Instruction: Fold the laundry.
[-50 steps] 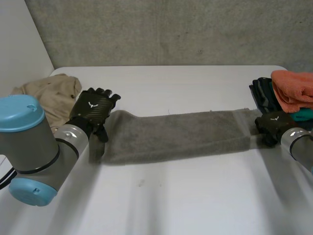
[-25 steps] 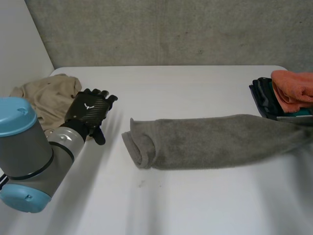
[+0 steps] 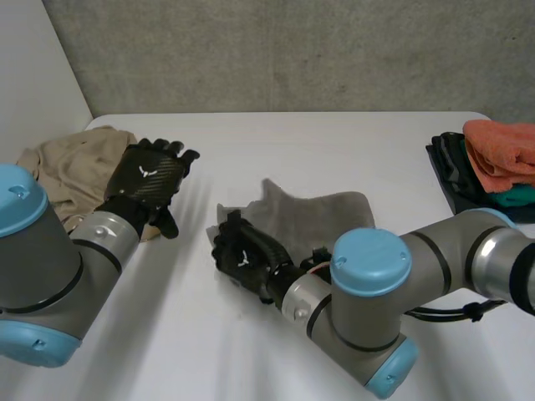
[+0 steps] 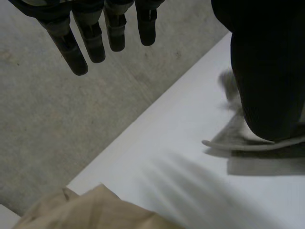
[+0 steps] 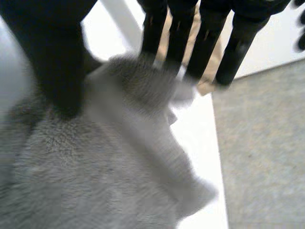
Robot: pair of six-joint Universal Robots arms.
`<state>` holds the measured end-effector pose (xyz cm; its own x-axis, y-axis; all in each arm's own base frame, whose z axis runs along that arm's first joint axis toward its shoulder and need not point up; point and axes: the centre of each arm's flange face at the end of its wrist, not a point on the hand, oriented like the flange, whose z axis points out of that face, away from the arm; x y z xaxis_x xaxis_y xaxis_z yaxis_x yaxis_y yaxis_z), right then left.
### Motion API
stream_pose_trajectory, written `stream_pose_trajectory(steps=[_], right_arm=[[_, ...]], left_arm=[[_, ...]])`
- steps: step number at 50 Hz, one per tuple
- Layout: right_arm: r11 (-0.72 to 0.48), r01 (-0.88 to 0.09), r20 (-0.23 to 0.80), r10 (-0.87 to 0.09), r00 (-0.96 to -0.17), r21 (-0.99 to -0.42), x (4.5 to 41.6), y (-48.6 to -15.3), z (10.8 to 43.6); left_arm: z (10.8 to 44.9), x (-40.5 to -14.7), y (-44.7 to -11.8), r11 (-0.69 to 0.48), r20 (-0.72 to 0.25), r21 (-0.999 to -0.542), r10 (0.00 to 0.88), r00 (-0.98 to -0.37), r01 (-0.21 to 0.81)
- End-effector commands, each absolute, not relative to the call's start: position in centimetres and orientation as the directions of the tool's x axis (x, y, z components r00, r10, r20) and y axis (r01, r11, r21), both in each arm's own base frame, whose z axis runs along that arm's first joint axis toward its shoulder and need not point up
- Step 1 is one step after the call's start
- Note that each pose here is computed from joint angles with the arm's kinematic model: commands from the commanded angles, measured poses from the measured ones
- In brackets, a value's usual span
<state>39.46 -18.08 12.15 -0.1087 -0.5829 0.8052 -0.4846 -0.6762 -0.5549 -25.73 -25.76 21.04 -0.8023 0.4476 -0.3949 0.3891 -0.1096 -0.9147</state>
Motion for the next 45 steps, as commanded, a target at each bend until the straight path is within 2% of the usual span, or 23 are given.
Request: stream_pose_trajectory(steps=[1,3,4,7,8,11,15,17,21,24,27,32,37,41,45], right_arm=[[-0.446,-0.525,0.677,-0.605,-0.419,-0.725,36.6,-20.7,17.2],[-0.378,-0.480,0.602,-0.617,-0.507,-0.792,35.2,-21.6,18.7],[-0.311,-0.433,0.525,-0.627,-0.576,-0.846,33.8,-22.1,19.6],[-0.204,-0.365,0.406,-0.639,-0.653,-0.908,32.1,-22.9,19.8],[-0.136,-0.328,0.335,-0.645,-0.687,-0.935,31.3,-23.0,19.7],[-0.014,-0.315,0.249,-0.646,-0.721,-0.949,29.9,-22.9,18.8],[0.092,-0.367,0.240,-0.608,-0.757,-0.926,27.5,-23.6,17.0],[0.110,-0.382,0.247,-0.597,-0.764,-0.918,26.8,-23.9,16.5],[0.097,-0.426,0.291,-0.594,-0.750,-0.899,26.4,-24.1,15.7],[0.093,-0.461,0.319,-0.601,-0.733,-0.883,26.4,-24.3,14.5],[0.082,-0.468,0.331,-0.601,-0.728,-0.880,26.6,-24.5,13.8],[0.082,-0.475,0.342,-0.587,-0.734,-0.876,26.5,-24.9,13.0],[0.069,-0.517,0.392,-0.570,-0.723,-0.853,26.1,-25.2,12.8],[0.041,-0.578,0.461,-0.557,-0.691,-0.815,25.5,-25.1,12.7],[0.021,-0.631,0.528,-0.525,-0.668,-0.776,24.5,-25.6,13.0]], left_arm=[[23.2,-27.4,-26.3,-0.203,-0.396,-0.918,0.443,-0.804,0.341],[24.4,-28.7,-26.0,-0.238,-0.375,-0.926,0.464,-0.803,0.294],[24.8,-29.2,-26.0,-0.247,-0.361,-0.930,0.472,-0.804,0.272],[24.7,-30.7,-26.0,-0.241,-0.316,-0.945,0.509,-0.801,0.220],[24.6,-31.2,-25.9,-0.238,-0.307,-0.948,0.522,-0.796,0.210],[23.9,-33.6,-25.0,-0.236,-0.288,-0.955,0.581,-0.761,0.181],[21.7,-37.4,-23.8,-0.235,-0.292,-0.955,0.654,-0.698,0.180],[20.2,-39.2,-23.8,-0.229,-0.292,-0.956,0.679,-0.673,0.184],[17.5,-40.7,-25.2,-0.202,-0.294,-0.956,0.680,-0.672,0.214],[16.0,-40.9,-25.7,-0.177,-0.308,-0.950,0.672,-0.673,0.258],[14.8,-40.5,-26.4,-0.161,-0.365,-0.925,0.626,-0.689,0.343],[13.4,-37.7,-28.0,-0.108,-0.509,-0.842,0.483,-0.713,0.528],[12.1,-35.9,-26.9,-0.027,-0.547,-0.798,0.452,-0.705,0.602],[13.6,-35.2,-25.2,-0.010,-0.530,-0.804,0.466,-0.708,0.595],[15.1,-34.8,-23.2,0.024,-0.450,-0.849,0.489,-0.747,0.527]])
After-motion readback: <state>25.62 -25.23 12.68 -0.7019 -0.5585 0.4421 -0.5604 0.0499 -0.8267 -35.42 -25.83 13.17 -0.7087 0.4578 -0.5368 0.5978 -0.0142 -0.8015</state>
